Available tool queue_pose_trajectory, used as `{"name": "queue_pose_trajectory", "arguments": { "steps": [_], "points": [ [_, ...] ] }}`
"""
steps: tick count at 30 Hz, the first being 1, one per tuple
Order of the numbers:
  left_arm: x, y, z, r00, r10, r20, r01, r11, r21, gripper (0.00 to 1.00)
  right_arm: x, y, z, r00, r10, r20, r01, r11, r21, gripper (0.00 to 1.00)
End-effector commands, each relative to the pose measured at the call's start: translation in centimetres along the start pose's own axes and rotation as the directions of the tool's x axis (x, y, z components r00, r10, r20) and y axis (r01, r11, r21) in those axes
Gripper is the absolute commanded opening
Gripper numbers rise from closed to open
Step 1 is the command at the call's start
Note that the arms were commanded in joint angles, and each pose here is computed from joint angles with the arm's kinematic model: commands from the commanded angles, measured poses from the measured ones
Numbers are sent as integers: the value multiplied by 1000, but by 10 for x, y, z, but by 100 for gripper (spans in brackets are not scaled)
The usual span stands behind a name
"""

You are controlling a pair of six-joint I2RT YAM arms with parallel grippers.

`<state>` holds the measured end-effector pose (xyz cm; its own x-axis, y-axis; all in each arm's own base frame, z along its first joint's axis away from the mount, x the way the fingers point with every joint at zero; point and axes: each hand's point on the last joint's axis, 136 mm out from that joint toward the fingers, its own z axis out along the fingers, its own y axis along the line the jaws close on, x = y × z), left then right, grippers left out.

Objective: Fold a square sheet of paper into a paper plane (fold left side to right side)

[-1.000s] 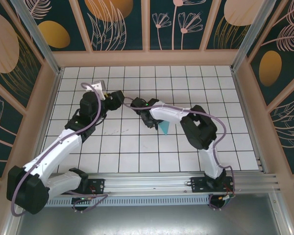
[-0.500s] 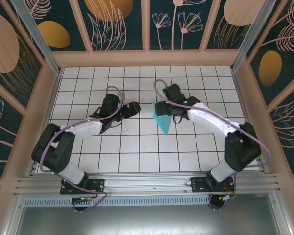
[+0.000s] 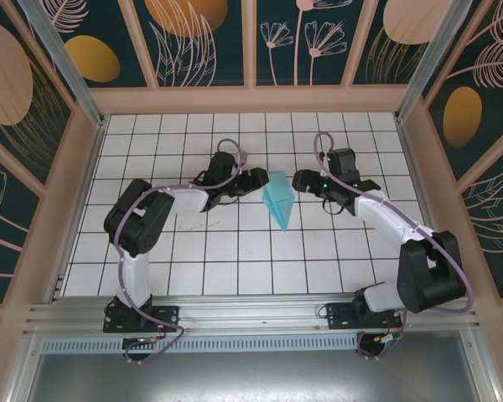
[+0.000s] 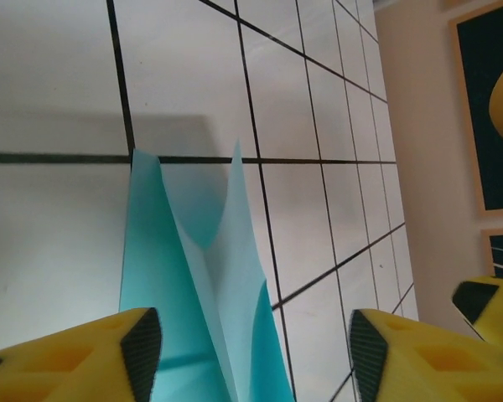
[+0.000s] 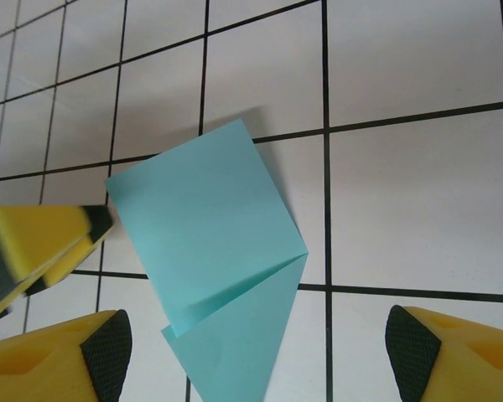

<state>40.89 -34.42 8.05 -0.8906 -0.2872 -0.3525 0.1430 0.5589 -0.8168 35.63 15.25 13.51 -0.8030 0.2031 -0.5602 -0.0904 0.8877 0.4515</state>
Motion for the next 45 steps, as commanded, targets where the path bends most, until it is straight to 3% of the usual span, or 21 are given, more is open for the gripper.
{"name": "queue_pose_trajectory", "arguments": {
  "steps": [1,9,14,18,24,32,45],
  "points": [
    [-1,4,16,1000,-6,-26,6,1000,9,54,-12,17,-10,999,2,49,3,994,-106,83],
    [0,12,12,996,93,-4,-93,996,15,11,-15,31,-9,996,-68,60,79,977,-200,89],
    [7,9,-6,978,208,-16,-207,977,49,1,-16,41,-2,987,-126,99,147,957,-251,90],
    [17,12,-24,972,234,-20,-231,968,97,0,-7,52,15,986,-159,59,169,922,-349,88],
    [27,8,-44,967,256,-2,-251,950,188,0,12,64,37,986,-166,-31,130,865,-485,74],
    [32,6,-52,958,286,3,-278,929,244,0,35,58,66,974,-181,-135,83,843,-531,69],
    [34,6,-50,957,291,-8,-279,925,258,0,50,64,86,962,-184,-203,16,777,-629,62]
  ]
}}
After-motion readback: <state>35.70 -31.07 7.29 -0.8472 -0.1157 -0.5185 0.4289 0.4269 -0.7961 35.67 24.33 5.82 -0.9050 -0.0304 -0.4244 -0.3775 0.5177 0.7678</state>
